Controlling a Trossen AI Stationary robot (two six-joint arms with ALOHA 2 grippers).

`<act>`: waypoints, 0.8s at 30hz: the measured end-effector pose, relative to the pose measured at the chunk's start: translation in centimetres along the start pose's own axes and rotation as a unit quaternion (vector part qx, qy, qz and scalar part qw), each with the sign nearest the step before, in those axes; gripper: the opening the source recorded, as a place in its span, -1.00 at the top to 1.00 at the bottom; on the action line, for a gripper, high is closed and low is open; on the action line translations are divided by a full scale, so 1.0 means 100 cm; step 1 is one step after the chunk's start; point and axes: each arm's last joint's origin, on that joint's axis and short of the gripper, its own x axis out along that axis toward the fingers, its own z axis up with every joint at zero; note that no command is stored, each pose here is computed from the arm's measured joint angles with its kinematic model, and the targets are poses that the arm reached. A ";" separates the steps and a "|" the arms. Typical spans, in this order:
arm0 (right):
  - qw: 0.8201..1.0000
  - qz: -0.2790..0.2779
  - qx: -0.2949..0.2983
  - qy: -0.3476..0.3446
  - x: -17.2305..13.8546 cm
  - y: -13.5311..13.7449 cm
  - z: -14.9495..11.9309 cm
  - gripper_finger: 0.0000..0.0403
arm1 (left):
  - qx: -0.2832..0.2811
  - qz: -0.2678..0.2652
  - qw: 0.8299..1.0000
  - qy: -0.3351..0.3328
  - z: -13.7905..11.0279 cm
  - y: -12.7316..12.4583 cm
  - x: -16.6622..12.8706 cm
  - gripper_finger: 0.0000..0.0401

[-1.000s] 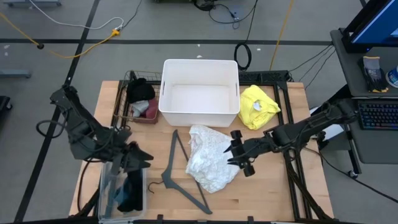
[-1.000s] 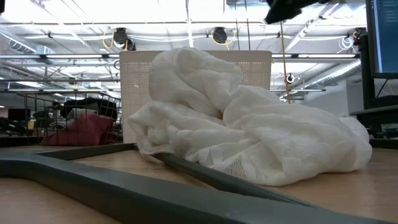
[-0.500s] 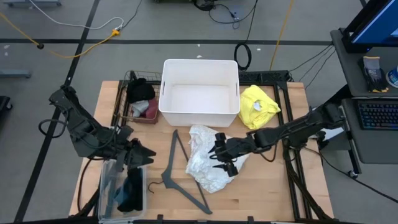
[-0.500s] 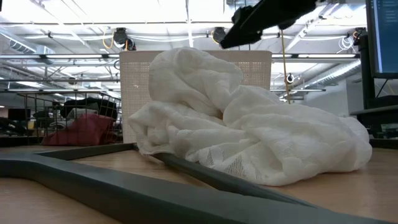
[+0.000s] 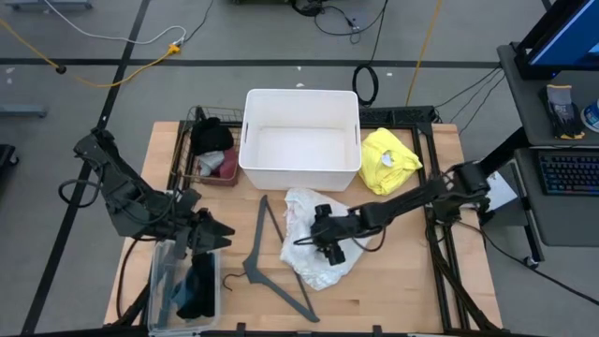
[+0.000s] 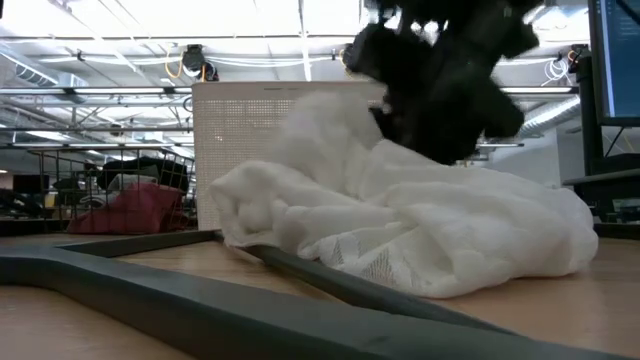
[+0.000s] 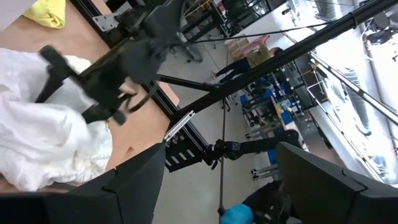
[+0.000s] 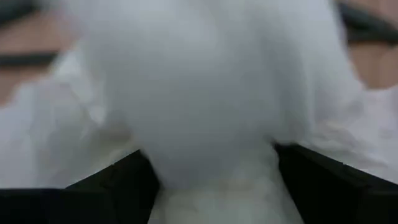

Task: Pick & Place Cloths
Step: Put the white shirt into the white bin

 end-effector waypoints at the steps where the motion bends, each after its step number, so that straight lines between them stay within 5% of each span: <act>1: 1.000 -0.003 -0.001 0.010 0.007 0.001 -0.004 -0.51 | 0.000 0.000 1.000 0.000 0.000 0.000 0.000 -0.55; 14: 0.994 0.000 -0.011 0.110 0.049 0.017 -0.037 -0.43 | 0.003 0.005 1.000 0.003 -0.001 0.001 0.000 -0.55; 24: 0.982 0.017 0.013 0.188 0.045 0.019 -0.052 0.22 | 0.015 0.005 1.000 0.003 -0.001 0.001 0.000 -0.55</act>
